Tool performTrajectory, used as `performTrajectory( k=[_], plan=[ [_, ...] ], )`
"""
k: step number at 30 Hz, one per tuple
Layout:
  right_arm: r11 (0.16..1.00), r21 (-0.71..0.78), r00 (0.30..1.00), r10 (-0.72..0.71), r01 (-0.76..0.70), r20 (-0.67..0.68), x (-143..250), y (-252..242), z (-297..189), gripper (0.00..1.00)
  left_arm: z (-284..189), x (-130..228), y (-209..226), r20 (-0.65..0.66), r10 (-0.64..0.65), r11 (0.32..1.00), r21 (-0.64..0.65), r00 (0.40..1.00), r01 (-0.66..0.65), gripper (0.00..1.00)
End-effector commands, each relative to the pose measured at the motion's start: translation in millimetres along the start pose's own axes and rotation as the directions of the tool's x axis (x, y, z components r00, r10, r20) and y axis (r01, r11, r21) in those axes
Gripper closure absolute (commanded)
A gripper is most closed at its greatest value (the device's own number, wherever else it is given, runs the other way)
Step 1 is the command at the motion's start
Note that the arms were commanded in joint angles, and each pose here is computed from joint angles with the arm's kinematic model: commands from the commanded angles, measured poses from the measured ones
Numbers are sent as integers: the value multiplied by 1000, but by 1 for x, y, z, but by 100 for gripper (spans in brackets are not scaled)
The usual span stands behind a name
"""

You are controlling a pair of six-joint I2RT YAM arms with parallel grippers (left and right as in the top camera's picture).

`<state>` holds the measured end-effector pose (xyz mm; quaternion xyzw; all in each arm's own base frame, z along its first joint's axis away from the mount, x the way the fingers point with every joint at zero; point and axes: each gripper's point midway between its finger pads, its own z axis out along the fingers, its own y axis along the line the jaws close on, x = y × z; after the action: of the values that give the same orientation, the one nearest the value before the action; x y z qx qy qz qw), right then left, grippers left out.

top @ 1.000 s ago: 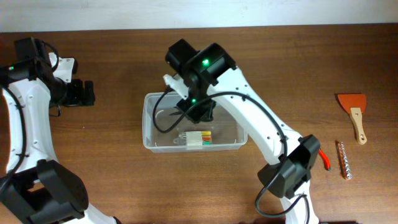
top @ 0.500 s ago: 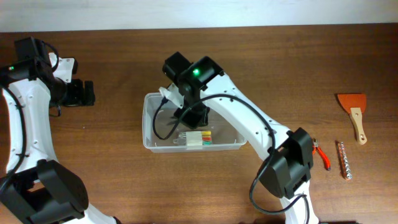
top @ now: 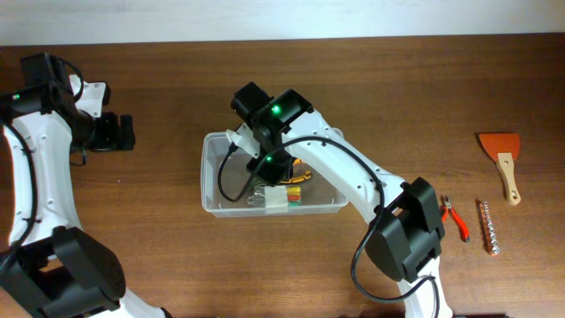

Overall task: Pack container
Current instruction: 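Carry the pliers over the clear box and release them inside, then move the right gripper right over the orange scraper's wooden handle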

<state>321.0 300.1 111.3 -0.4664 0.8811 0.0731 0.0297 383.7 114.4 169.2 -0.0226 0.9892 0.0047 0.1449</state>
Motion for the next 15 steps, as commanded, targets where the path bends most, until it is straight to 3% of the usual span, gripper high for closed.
performTrajectory(
  k=[1, 4, 6, 11, 15],
  plan=[
    [1000, 22, 998, -5, 4, 59, -9, -3, -29, 65, 4, 2, 0, -11, -19, 1000, 16, 1000, 19, 1],
    [985, 154, 996, 63, -72, 58, -3, -30, -62, 53, 4, 2, 0, -11, -19, 1000, 16, 1000, 19, 1],
    [968, 229, 994, 96, -106, 53, 7, -48, -86, 31, 4, 2, 0, -11, -19, 1000, 16, 1000, 19, 1],
    [913, 288, 957, 262, -287, 125, 38, -88, -145, 2, 4, 2, 0, -11, -19, 1000, 15, 1000, 19, 1],
    [820, 332, 884, 415, -467, 216, 77, -129, -185, 1, 4, 2, 0, -11, -19, 1000, 15, 1000, 19, 1]
  ],
)
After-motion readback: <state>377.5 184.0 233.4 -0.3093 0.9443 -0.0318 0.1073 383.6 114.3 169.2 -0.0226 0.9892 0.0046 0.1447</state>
